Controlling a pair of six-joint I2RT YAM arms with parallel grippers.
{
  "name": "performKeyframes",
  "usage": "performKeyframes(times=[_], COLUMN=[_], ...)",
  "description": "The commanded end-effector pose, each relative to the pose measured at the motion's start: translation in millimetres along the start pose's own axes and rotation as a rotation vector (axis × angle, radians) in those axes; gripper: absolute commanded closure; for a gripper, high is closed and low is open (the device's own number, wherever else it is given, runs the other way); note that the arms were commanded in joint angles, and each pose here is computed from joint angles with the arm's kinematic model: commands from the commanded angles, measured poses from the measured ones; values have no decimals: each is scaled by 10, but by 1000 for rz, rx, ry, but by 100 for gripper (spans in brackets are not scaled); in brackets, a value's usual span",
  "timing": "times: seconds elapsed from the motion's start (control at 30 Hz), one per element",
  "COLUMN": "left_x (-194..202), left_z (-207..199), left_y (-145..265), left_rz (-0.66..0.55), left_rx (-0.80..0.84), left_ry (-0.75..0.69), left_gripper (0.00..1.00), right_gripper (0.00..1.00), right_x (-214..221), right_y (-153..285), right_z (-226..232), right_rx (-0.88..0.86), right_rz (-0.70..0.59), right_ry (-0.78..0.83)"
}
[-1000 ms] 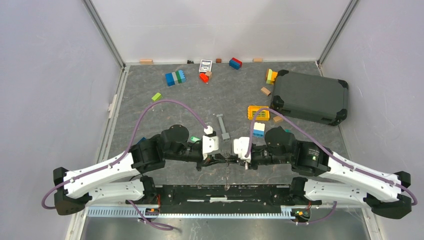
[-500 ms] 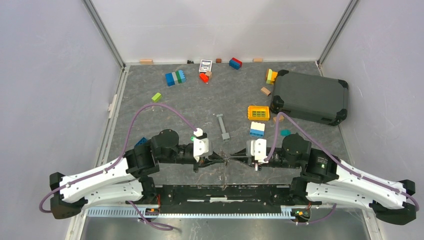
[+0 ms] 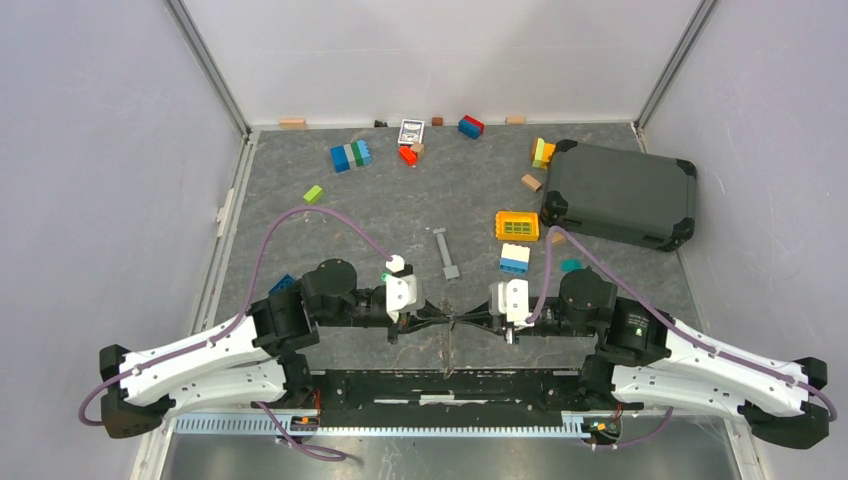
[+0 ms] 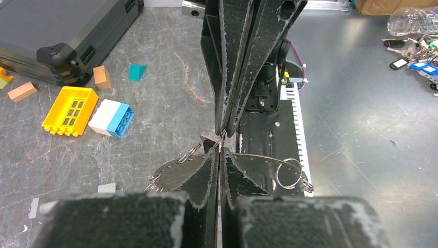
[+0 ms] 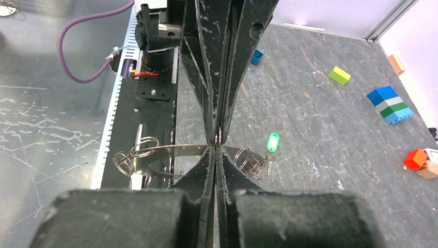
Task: Remove the keys from the keyring
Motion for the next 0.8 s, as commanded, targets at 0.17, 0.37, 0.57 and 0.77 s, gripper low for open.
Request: performKeyframes(times=[0.17,0.37,0.57,0.77], left_x=[-175,-184,-175,-170], left_z=[7,4,1,-5], left_y=[76,82,67,91], left_rz=[-96,-101,-105,-111], left_rx=[-32,-32,-24,-32], left_ry=[-23,-26,-20,-23], left_gripper=[98,98,98,98], right_gripper=[97,97,97,94], right_x=[100,162,173,100], right_y=[-45,-82,-143,-89], right_z=[6,7,-15,-30], right_rx=[14,22,36,53], right_rz=[24,35,25,5], right_ry=[-26,-37,-44,-29])
Point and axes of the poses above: each gripper's point midway between its finger pads, its own y axis back along the fingers, its own z axis along the line the jaws close on, x = y × z, the point moved 10 cm from there along y, back along the fingers, and after that the axes turned 2 degrees about -y, right-handed, at the moved point
